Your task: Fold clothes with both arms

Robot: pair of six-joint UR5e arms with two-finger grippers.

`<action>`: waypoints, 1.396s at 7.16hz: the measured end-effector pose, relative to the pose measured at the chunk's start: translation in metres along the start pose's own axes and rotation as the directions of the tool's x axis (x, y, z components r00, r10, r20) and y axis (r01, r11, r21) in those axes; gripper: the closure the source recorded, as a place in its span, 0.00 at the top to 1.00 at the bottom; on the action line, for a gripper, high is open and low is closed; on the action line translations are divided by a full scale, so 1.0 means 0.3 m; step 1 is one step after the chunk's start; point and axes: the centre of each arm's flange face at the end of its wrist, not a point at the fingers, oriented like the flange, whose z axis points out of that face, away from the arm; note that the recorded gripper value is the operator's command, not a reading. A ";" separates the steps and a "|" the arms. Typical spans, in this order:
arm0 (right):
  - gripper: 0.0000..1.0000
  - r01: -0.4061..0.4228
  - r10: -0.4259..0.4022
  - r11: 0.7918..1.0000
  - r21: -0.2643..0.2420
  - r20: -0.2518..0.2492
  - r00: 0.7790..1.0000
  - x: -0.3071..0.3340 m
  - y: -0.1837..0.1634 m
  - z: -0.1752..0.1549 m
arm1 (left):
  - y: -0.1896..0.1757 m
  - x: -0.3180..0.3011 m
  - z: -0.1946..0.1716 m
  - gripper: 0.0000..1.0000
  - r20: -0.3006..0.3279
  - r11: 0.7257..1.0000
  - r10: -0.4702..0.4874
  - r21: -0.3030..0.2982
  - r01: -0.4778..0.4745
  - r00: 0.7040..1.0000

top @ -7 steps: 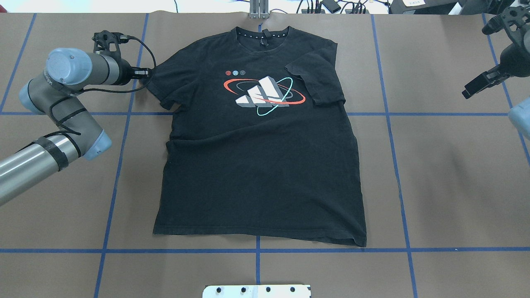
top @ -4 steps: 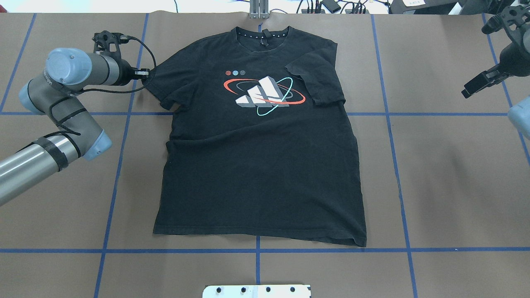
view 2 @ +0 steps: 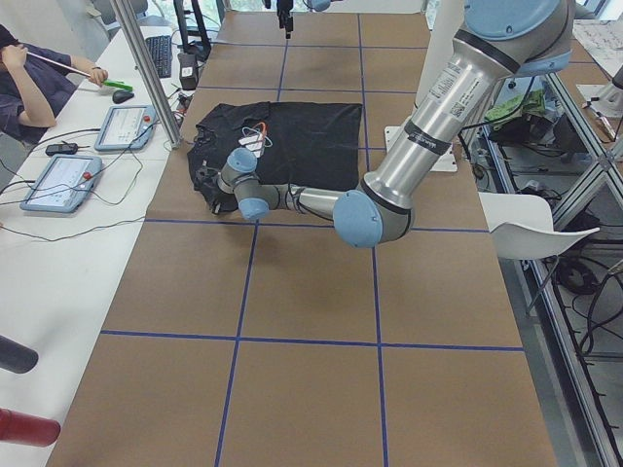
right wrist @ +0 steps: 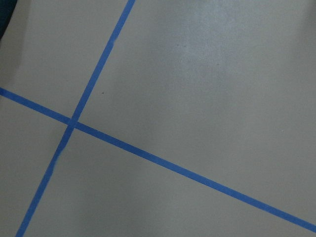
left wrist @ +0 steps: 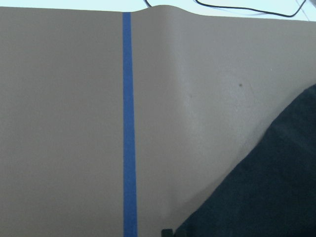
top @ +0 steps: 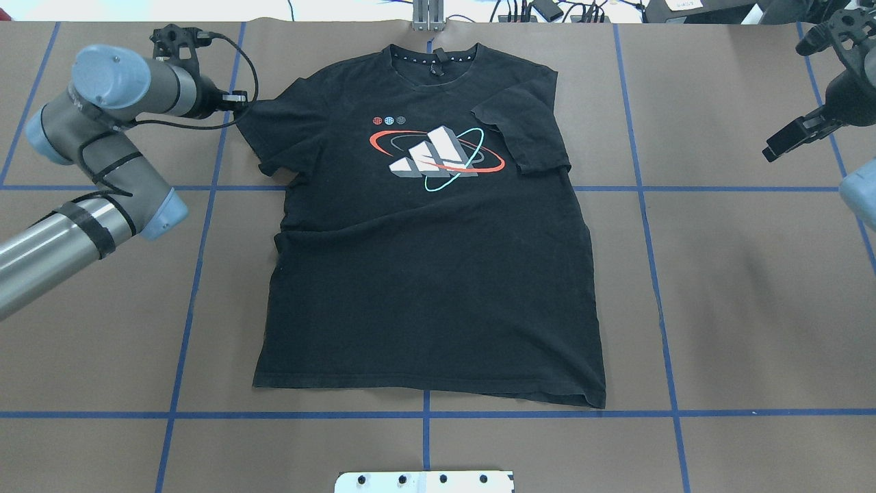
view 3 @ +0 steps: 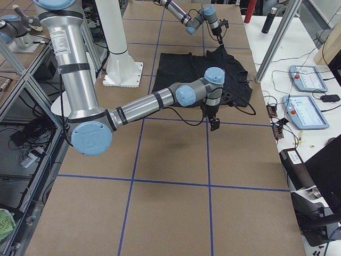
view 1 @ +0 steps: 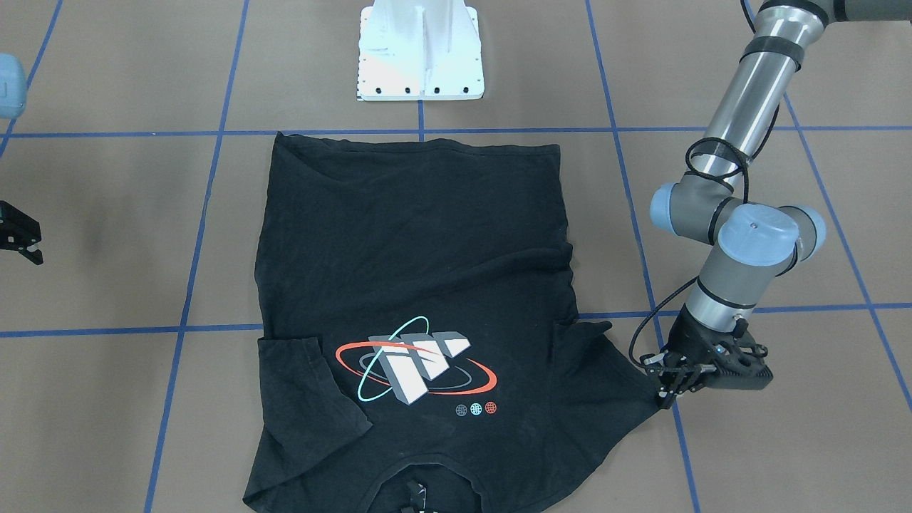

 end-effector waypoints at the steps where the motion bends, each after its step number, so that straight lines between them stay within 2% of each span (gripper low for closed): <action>1: 1.00 -0.001 0.001 1.000 0.000 0.000 1.000 -0.001 0.000 -0.001 | -0.043 0.057 -0.014 0.00 -0.004 1.000 -0.015 -0.003 0.015 1.000; 3: 1.00 -0.001 0.001 1.000 0.005 0.002 1.000 -0.006 -0.007 -0.007 | -0.105 0.234 -0.047 0.00 -0.016 0.995 -0.097 -0.014 0.097 0.995; 7: 1.00 -0.002 0.002 1.000 0.005 0.002 1.000 -0.008 -0.012 -0.008 | 0.026 0.677 -0.058 0.00 -0.040 0.960 -0.263 -0.110 0.258 0.964; 10: 1.00 -0.004 0.004 1.000 0.003 0.002 1.000 -0.006 -0.010 -0.006 | 0.037 0.813 -0.037 0.00 -0.025 0.941 -0.315 -0.134 0.309 0.949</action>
